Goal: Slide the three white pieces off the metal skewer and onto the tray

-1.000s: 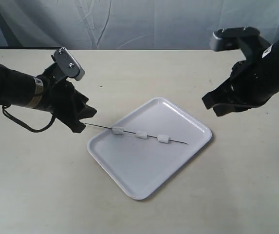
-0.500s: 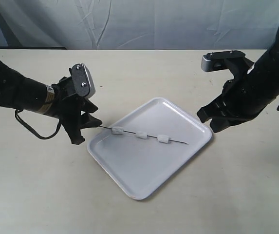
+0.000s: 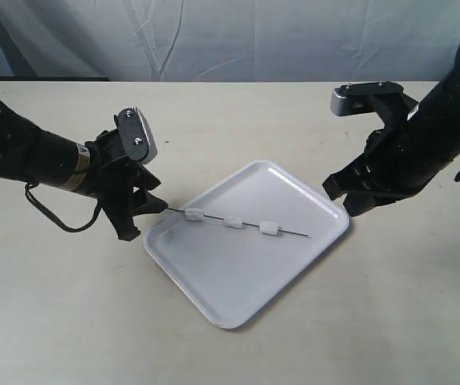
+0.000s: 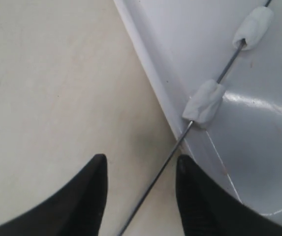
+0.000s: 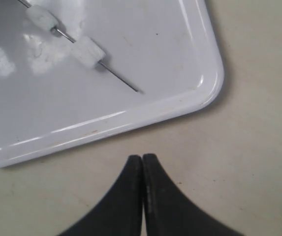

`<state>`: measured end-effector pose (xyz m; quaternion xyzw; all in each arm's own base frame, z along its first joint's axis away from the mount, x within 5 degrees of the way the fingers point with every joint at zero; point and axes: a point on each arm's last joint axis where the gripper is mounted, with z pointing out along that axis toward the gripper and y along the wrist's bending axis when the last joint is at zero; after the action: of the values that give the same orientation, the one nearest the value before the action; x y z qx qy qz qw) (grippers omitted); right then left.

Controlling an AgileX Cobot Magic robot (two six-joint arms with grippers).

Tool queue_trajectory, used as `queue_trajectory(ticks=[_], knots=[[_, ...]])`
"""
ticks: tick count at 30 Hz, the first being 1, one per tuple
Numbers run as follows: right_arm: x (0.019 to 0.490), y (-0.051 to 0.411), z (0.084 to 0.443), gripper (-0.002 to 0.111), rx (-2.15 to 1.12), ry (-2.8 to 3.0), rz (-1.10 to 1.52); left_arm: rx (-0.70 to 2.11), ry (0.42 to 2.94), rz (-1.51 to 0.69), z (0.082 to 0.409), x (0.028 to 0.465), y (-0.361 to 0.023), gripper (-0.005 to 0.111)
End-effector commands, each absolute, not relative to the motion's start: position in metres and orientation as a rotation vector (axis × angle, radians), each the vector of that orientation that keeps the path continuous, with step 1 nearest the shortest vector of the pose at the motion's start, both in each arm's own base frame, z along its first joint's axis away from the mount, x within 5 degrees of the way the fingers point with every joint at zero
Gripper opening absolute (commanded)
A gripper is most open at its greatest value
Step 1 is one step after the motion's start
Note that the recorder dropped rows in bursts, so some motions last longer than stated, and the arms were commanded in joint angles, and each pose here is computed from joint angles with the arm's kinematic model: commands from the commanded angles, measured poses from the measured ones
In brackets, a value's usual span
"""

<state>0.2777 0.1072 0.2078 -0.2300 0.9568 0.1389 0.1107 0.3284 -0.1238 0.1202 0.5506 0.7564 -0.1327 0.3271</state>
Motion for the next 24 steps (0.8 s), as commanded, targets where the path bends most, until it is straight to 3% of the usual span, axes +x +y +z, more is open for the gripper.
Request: queue_trajectory(ticks=[1,15,24], knots=[[0.279,0.108,0.210,-0.001,-0.688,2.796,0.409,1.431,2.008,-0.345,0.117,0.326,-0.123,0.043],[0.279,0.109,0.210,-0.001,-0.687,2.799,0.413,1.425,2.054,-0.294,0.109,0.323,-0.117,0.043],[0.279,0.109,0.210,-0.001,-0.687,2.803,0.417,1.429,2.127,-0.360,0.084,0.320,-0.118,0.042]])
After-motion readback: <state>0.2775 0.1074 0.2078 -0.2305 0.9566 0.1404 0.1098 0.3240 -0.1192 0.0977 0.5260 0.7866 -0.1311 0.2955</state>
